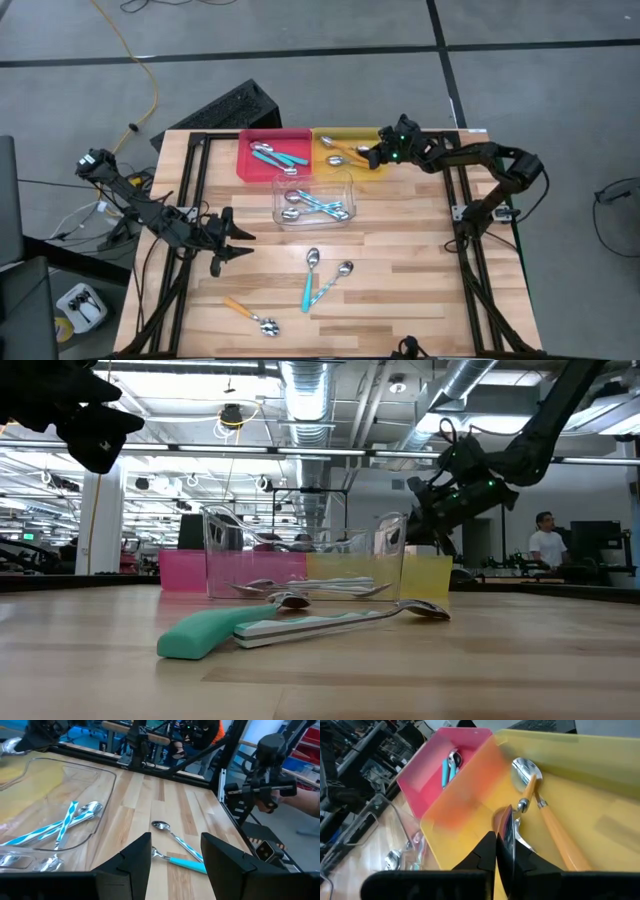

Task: Sort silverware by color (type)
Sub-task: Put the yellow spoon into the yellow bin, then put the green patterned spoon into the transparent bin

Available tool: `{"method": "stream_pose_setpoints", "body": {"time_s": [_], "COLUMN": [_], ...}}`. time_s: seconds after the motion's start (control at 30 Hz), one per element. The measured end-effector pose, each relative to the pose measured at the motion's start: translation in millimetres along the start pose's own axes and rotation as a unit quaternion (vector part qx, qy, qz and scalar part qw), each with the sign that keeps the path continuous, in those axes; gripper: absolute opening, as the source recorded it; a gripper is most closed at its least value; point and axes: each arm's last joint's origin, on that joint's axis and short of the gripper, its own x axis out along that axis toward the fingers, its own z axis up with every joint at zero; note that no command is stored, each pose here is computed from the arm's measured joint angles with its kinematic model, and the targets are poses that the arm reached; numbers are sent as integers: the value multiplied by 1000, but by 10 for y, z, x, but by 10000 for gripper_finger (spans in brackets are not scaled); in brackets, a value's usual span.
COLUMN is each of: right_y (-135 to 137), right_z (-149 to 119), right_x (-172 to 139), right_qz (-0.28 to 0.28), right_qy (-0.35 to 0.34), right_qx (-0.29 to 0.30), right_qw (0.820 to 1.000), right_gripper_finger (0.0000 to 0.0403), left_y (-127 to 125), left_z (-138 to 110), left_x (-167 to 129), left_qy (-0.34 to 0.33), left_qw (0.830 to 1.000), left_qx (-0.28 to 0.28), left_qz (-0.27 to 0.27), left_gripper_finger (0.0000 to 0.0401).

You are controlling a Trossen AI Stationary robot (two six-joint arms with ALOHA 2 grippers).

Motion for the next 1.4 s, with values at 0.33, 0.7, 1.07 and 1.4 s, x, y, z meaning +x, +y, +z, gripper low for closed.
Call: {"method": "stream_pose_setpoints", "body": {"time_s": [0.33, 0.7, 1.07, 1.4], "right_y": [14, 100, 378, 1062], "right_z": [-24, 145, 628, 713], "right_x": [14, 45, 95, 193], "right_qz": [-12, 6, 74, 186], "right_qy": [1, -19, -9, 99], "right_qx": [-26, -47, -65, -108], "right_qw": [1000, 999, 995, 972], "right_gripper_finger": [72, 147, 156, 150], "left_y": [1, 8, 21, 30], "left_z": [1, 3, -28, -48], "left_x": [0, 0, -1, -1], "left_qy": [-1, -5, 9, 19], "left_qw": [1000, 1000, 1000, 999], "left_qx": [0, 4, 7, 13], "left_qz": [3, 13, 19, 23], "left_gripper_finger": [155, 155, 155, 155]}}
